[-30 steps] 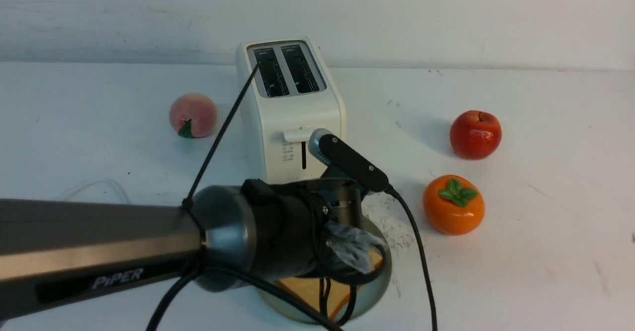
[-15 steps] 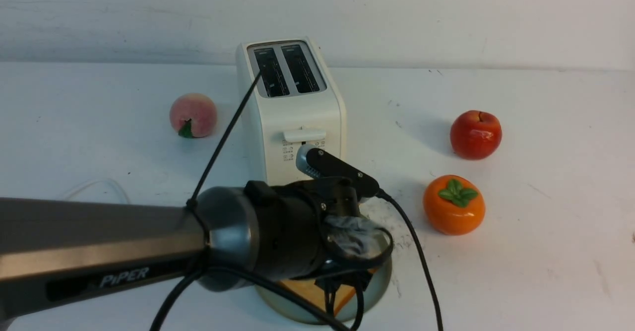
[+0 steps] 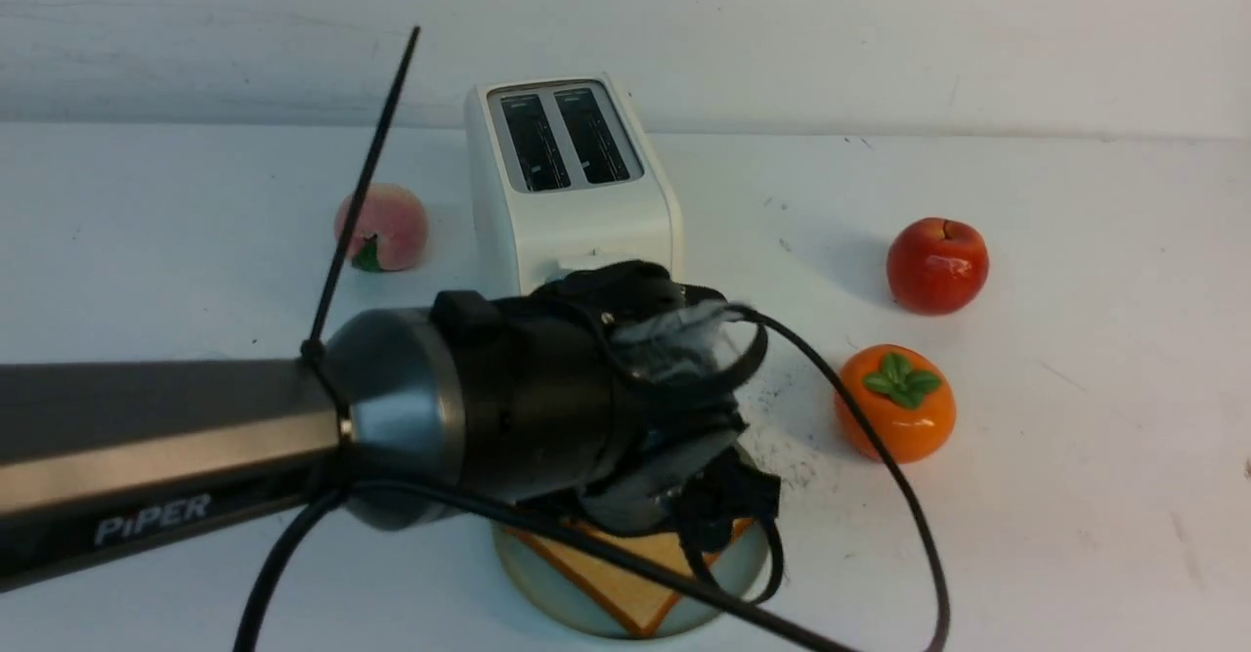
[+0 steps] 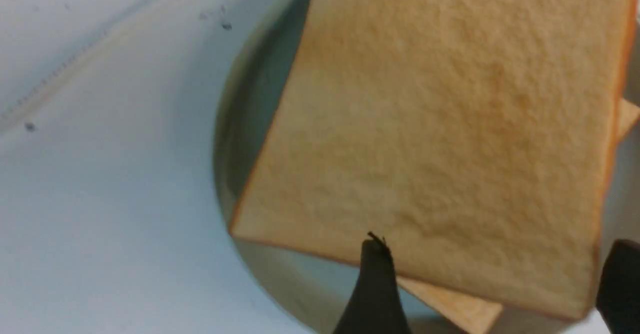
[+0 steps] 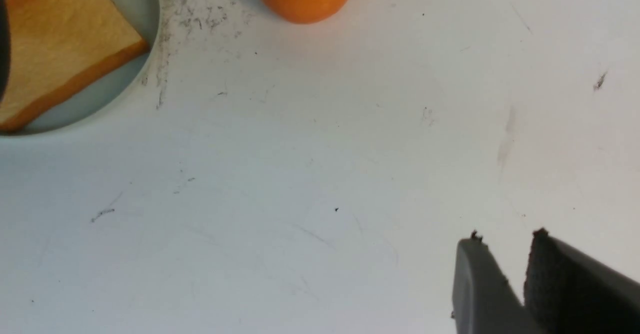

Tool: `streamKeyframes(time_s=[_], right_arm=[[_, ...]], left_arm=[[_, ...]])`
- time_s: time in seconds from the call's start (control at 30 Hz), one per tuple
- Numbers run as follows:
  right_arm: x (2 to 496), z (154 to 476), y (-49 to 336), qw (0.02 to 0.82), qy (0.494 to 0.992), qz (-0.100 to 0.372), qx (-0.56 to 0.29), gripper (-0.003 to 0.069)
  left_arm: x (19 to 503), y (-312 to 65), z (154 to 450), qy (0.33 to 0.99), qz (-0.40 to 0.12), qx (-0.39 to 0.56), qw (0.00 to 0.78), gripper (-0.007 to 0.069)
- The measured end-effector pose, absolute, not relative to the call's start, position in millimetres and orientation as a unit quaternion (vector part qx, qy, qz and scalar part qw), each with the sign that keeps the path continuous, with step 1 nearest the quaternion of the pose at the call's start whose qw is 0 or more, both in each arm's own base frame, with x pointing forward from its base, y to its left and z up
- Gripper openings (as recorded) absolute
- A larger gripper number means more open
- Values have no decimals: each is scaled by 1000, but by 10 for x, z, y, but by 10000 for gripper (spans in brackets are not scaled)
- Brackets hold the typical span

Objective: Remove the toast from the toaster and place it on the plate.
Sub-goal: Use the left arm to put a slice of bread into the empty plate

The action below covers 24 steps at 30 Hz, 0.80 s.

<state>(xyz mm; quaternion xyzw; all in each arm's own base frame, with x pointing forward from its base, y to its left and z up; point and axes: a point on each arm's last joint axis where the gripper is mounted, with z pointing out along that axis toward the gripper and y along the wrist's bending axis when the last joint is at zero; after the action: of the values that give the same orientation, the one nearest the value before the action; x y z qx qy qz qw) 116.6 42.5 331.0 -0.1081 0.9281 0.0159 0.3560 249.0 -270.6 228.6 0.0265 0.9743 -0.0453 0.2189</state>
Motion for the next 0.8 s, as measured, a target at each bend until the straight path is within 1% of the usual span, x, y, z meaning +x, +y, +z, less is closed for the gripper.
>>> streamKeyframes(time_s=[0.13,0.33,0.43,0.5,0.57,0.6,0.67,0.7,0.77,0.8], right_arm=[[1166,3310,425,356,928,16,-108,160],[1166,3310,425,356,928,16,-108,162],[1166,3310,425,356,928,16,-108,165],[1166,3310,425,356,928,16,-108,167],[1169,3313,428,359,927,17,-110,167],[1172,3316,430,361,925,15,-116,167],[1173,3320,431,363,923,13,-124,166],[1167,3322,428,364,923,12,-128,162],[1117,3342,406,361,923,14,-132,137],[1088,3357,393,360,923,15,-132,123]], left_arm=[[2426,-2722,2261,982,-61,-3,180,542],[2412,-2731,2276,983,-64,-8,169,540],[2432,-2748,2392,984,-55,14,170,503],[2460,-2776,2547,983,-50,36,174,449],[2496,-2808,2758,980,-49,55,183,376],[2508,-2815,2895,979,-45,69,186,316],[2527,-2827,3083,976,-45,86,196,227],[2535,-2831,3173,974,-45,96,202,170],[2550,-2840,3382,966,-50,124,220,55],[2556,-2844,3454,963,-53,133,227,25]])
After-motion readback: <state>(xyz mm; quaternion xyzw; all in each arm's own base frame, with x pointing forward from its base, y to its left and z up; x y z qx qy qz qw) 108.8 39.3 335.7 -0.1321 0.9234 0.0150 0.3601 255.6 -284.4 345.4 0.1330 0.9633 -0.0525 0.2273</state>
